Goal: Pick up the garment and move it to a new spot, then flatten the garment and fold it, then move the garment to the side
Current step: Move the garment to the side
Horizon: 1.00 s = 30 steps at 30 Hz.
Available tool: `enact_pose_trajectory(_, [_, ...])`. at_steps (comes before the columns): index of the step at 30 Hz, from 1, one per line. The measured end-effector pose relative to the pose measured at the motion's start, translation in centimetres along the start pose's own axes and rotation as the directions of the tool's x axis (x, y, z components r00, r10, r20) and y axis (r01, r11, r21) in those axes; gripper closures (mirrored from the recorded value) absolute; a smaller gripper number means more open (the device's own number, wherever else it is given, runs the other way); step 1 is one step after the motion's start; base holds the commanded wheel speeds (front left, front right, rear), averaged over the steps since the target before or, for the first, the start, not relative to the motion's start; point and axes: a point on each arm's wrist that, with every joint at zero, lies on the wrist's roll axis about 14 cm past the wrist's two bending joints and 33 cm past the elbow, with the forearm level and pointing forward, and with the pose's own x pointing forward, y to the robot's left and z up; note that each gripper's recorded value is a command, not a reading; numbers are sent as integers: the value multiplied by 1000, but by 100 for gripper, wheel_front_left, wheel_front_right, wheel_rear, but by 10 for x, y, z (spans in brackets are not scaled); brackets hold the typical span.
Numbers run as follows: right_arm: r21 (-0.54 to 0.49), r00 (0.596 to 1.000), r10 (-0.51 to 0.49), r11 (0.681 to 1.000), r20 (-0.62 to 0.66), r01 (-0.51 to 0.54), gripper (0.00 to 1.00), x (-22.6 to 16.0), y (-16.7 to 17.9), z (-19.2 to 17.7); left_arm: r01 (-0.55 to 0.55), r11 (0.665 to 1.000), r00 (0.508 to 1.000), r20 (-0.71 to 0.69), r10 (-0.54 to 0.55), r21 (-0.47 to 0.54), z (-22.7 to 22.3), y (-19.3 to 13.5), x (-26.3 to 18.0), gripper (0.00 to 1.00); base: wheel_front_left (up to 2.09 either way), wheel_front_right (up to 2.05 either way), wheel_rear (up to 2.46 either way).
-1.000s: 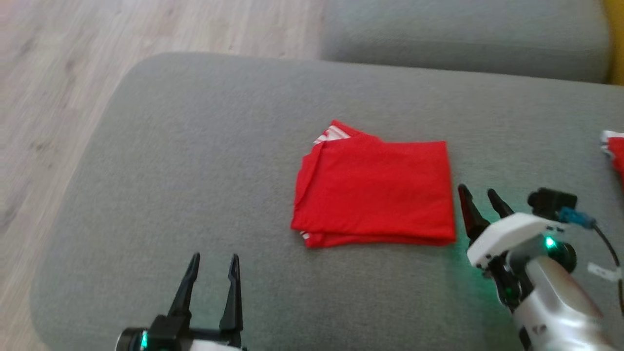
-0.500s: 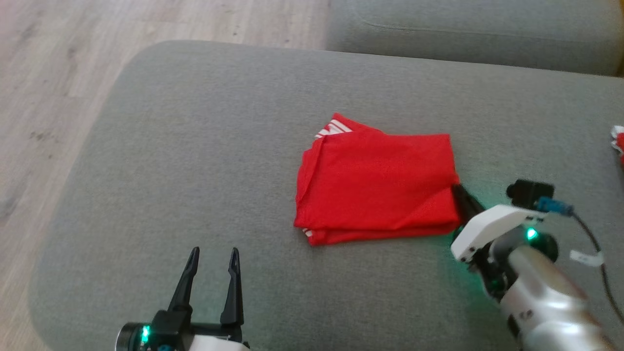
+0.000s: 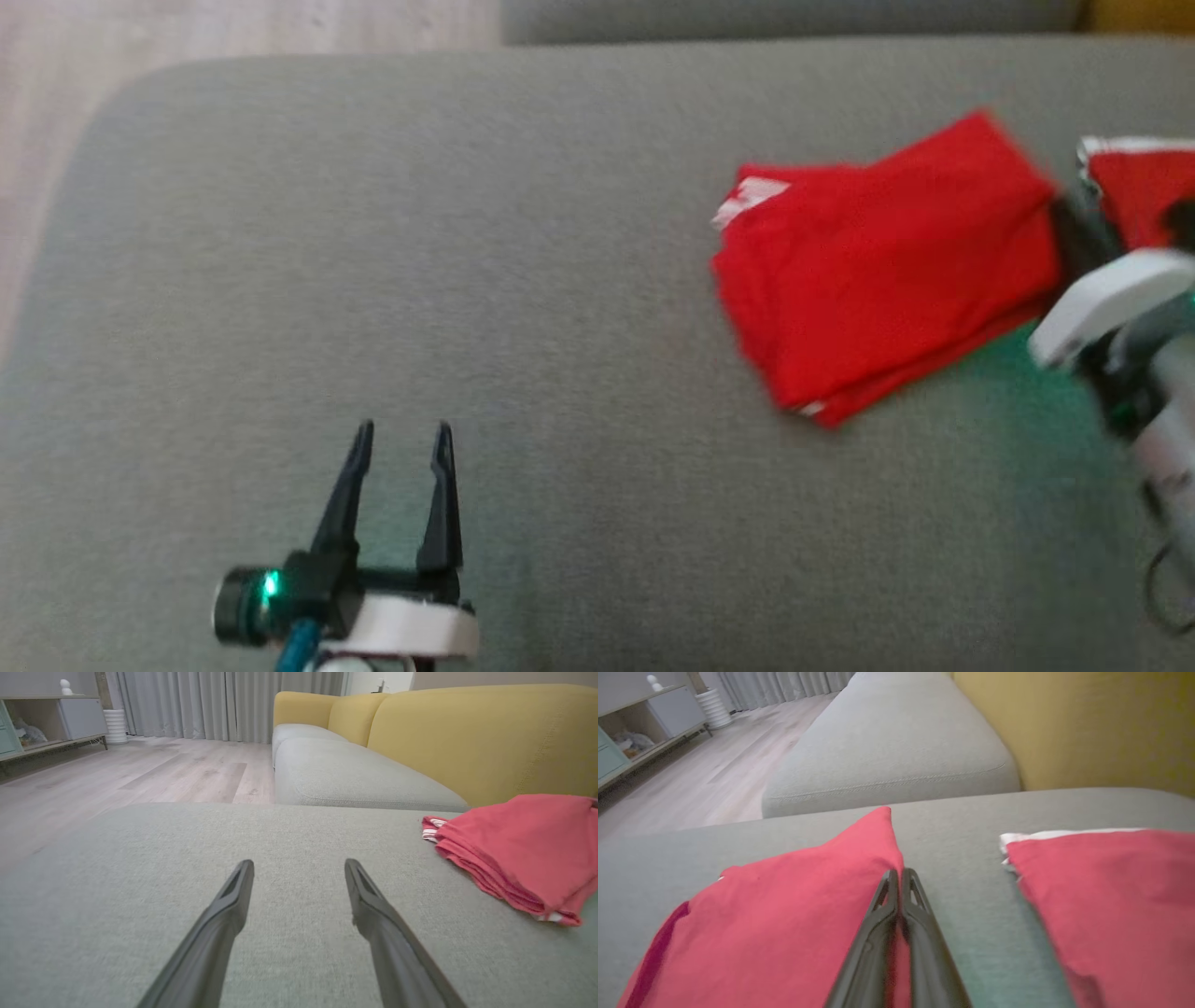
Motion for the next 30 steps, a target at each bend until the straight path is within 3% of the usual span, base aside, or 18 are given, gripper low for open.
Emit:
enact_pose_trajectory(13, [-82,966,-239,965,102,248,100,7,-127,56,156,988,987,-45,-155,8,-24,-38,71,0,0,0,0])
enact_pose_trajectory(20, [-57,915,-397,914,78,401,100,-16,-188,46,224,975,970,-96,-224,-7,-49,-60,89,0,0,0,0])
enact_pose_trajectory(21, [-53,905,-421,904,66,424,90,-21,-196,42,222,975,970,-103,-222,-7,-52,-61,91,0,0,0,0])
enact_pose_trajectory(22, [-51,896,-441,895,59,443,22,-27,-202,39,224,974,969,-108,-224,-8,-54,-62,92,0,0,0,0])
enact_pose_trajectory(23, [-48,888,-456,887,58,459,0,-31,-207,37,222,975,969,-107,-221,-10,-54,-63,94,0,0,0,0])
enact_pose_trajectory(30, [-74,894,-432,894,123,442,0,-40,-193,54,169,984,984,-41,-171,-55,-26,-54,96,0,0,0,0])
